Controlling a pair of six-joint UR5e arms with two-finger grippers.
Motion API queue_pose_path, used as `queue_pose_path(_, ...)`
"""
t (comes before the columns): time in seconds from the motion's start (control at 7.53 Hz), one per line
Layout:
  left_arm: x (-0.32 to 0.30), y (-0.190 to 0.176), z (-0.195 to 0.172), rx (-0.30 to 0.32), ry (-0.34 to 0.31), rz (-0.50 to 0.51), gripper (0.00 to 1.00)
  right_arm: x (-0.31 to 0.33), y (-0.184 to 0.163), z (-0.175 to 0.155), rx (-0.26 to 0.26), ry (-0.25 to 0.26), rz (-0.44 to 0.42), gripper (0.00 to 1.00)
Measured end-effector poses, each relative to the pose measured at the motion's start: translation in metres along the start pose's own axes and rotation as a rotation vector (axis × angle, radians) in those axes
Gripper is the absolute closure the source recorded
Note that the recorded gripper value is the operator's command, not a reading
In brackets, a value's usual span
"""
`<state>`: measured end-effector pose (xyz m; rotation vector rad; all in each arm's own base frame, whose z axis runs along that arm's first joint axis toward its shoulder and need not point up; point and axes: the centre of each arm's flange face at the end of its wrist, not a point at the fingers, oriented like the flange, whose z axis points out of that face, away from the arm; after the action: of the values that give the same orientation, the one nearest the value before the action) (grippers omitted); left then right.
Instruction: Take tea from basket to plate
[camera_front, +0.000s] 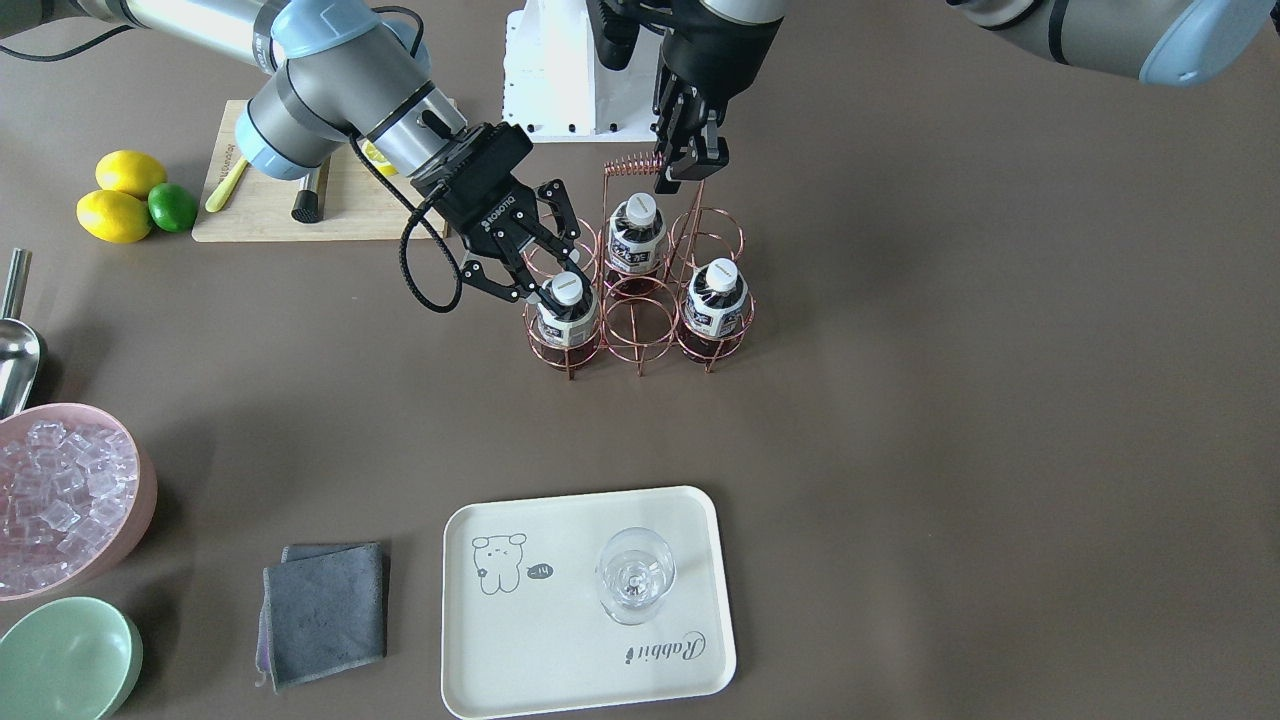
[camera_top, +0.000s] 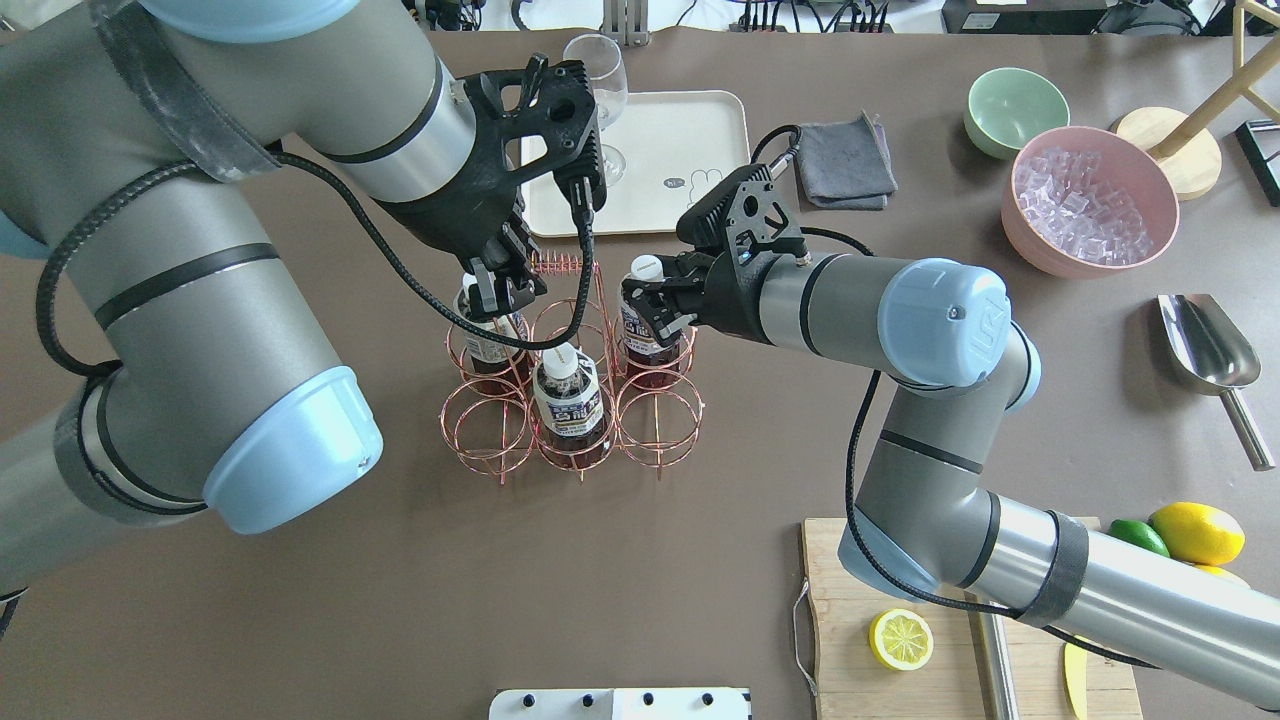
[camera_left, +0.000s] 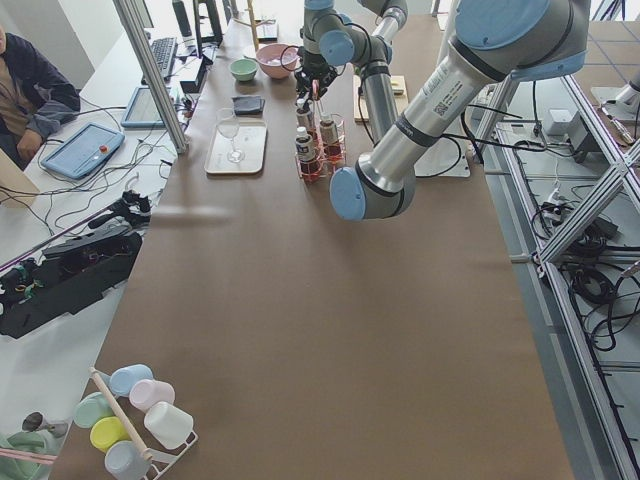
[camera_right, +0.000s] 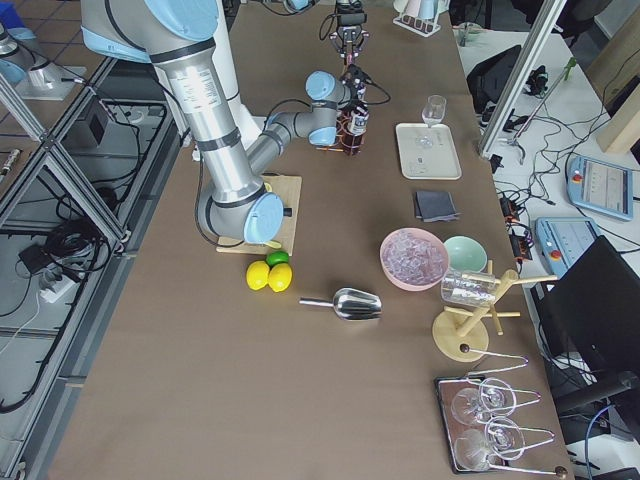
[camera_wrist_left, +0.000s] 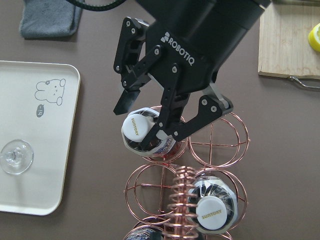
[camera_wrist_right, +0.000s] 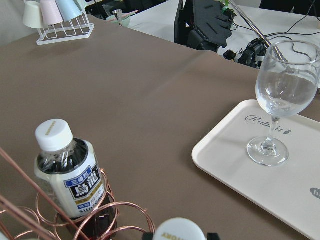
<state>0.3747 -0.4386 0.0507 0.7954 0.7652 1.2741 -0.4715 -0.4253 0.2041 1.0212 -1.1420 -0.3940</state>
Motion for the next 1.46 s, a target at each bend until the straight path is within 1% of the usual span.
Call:
queue_pose_path(0.13, 0.000, 0.000, 0.000, -0.001, 0.000, 0.000, 1.00, -0.002, -0.004, -0.004, -0.007, 0.000, 0.001, 1.00)
queue_pose_path(0.27, 0.000, 0.000, 0.001, -0.001, 0.000, -0.001, 1.00, -0.004, -0.020, -0.019, -0.027, 0.005, 0.006, 1.00)
queue_pose_path(0.4, 0.000, 0.000, 0.001, -0.002, 0.001, -0.001, 1.00, -0.003, -0.041, -0.037, -0.058, 0.010, 0.016, 1.00)
queue_pose_path(0.53, 0.000, 0.000, 0.002, -0.003, 0.002, -0.001, 1.00, 0.002, -0.057, -0.054, -0.069, 0.013, 0.023, 1.00)
queue_pose_path(0.8, 0.000, 0.000, 0.001, -0.002, 0.002, 0.000, 1.00, 0.013, -0.080, -0.074, -0.061, 0.019, 0.037, 1.00)
queue_pose_path(0.93, 0.000, 0.000, 0.001, -0.001, 0.002, 0.000, 1.00, 0.020, -0.101, -0.084, -0.062, 0.016, 0.047, 1.00)
queue_pose_path(1.2, 0.001, 0.000, 0.000, 0.000, 0.001, 0.001, 1.00, 0.035, -0.161, -0.108, -0.070, 0.029, 0.077, 1.00)
queue_pose_path(1.33, 0.001, 0.000, 0.000, 0.000, 0.000, 0.001, 1.00, 0.044, -0.180, -0.119, -0.061, 0.043, 0.084, 1.00)
queue_pose_path(1.46, 0.000, 0.000, 0.000, 0.000, -0.001, 0.001, 1.00, 0.054, -0.191, -0.127, -0.053, 0.058, 0.087, 1.00)
